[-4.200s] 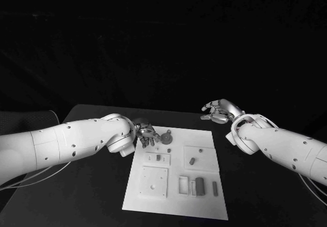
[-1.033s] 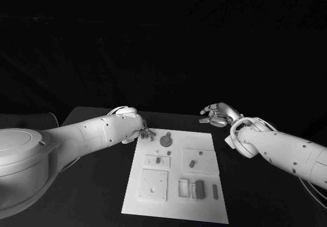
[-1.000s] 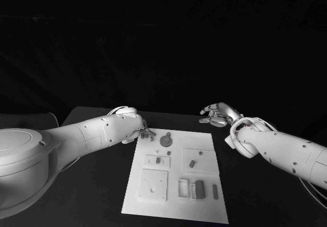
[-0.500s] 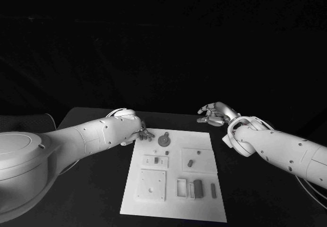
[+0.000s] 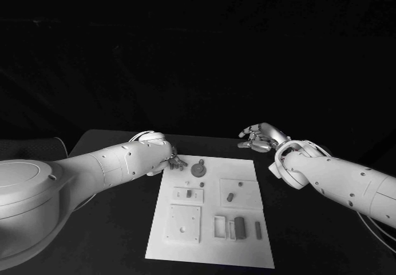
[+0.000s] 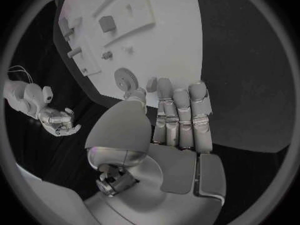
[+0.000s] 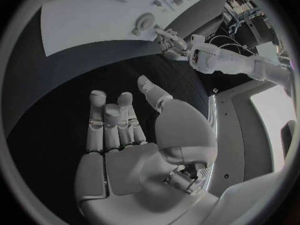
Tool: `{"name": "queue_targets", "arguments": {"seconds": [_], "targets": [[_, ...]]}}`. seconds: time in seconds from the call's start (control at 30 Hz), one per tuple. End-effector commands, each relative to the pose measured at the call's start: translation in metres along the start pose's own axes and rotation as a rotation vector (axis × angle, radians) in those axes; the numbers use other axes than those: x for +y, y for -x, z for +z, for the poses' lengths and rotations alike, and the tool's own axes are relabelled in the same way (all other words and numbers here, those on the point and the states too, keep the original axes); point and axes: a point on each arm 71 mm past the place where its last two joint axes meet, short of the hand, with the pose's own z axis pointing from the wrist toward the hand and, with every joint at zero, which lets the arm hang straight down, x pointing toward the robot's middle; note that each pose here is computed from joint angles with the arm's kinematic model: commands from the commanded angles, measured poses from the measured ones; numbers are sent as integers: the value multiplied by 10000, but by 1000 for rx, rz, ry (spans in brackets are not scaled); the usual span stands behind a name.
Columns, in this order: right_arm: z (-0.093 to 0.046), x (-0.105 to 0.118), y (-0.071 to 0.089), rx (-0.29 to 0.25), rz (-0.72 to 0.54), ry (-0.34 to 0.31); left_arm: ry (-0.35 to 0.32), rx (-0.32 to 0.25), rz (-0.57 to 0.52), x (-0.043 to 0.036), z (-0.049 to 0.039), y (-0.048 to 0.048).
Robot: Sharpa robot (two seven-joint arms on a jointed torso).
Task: Assemble the parts on the task board
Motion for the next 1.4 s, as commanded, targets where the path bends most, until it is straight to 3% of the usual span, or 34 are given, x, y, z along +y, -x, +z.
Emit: {"name": "queue_targets", "arguments": {"seconds": [0.03, 1.4], "targets": [[1, 15, -12, 12, -2, 7, -19, 2, 3, -34, 2, -2], [5, 29, -23, 17, -2, 10, -12, 57, -49, 28, 51, -36]]}}
